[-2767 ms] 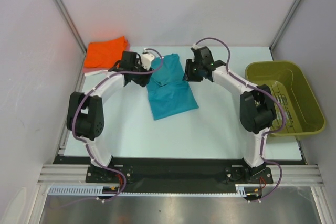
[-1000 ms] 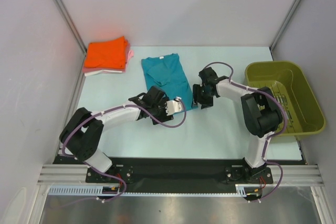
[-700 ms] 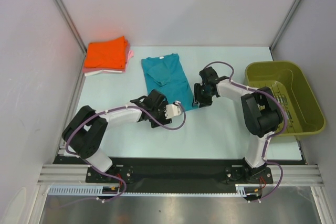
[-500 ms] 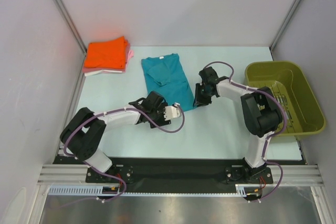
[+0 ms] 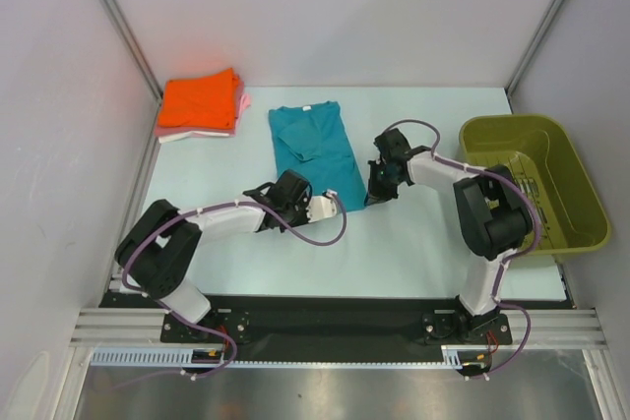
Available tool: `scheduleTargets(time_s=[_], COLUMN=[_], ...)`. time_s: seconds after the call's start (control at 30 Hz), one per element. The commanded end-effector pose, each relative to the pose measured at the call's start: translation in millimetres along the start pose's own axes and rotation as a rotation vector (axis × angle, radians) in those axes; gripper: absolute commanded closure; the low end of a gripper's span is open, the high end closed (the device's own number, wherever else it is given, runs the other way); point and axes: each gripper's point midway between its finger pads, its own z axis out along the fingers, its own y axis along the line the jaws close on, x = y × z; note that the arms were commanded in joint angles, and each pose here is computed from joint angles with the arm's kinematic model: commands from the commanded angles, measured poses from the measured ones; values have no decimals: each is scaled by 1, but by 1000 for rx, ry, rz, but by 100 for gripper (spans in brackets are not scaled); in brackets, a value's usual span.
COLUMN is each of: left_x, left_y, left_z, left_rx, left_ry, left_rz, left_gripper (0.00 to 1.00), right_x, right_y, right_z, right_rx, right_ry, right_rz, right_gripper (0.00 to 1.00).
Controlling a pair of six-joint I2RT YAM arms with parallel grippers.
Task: Fold and stack the t-shirts
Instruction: Fold the tshirt
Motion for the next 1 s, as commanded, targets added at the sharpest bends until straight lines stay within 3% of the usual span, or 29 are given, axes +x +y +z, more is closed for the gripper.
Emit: scheduleTargets(time_s=[0.0,0.3,0.47,0.6,0.7,0.8,0.97], left_x=[-14,8,20,19,3,-15,-19], left_y=[-1,-71,-120,-135,-121,-88,-15], left_z=[-31,-109,-167,-197,-205,-195,-146], left_rx=[34,269,483,545,491,415,311], left_ry=[-49,-85,-121,-169,-242,-302,-260], left_rz=[-29,-83,-46,-27,-28,-79,-223], left_gripper=[100,100,100,100,100,100,100], right_x=[15,109,196,232,220,178,81], right_y=[4,11,36,49,54,53,46], right_z=[-35,-94,-131,-163,-174,-164,-132], right_rx=[9,2,-6,-33,-36,-44,-78], right_ry=[11,107,258,339,306,234,37], right_rz=[-50,-64,-72,-49,-53,-47,-11], right_gripper=[100,100,100,100,100,100,100])
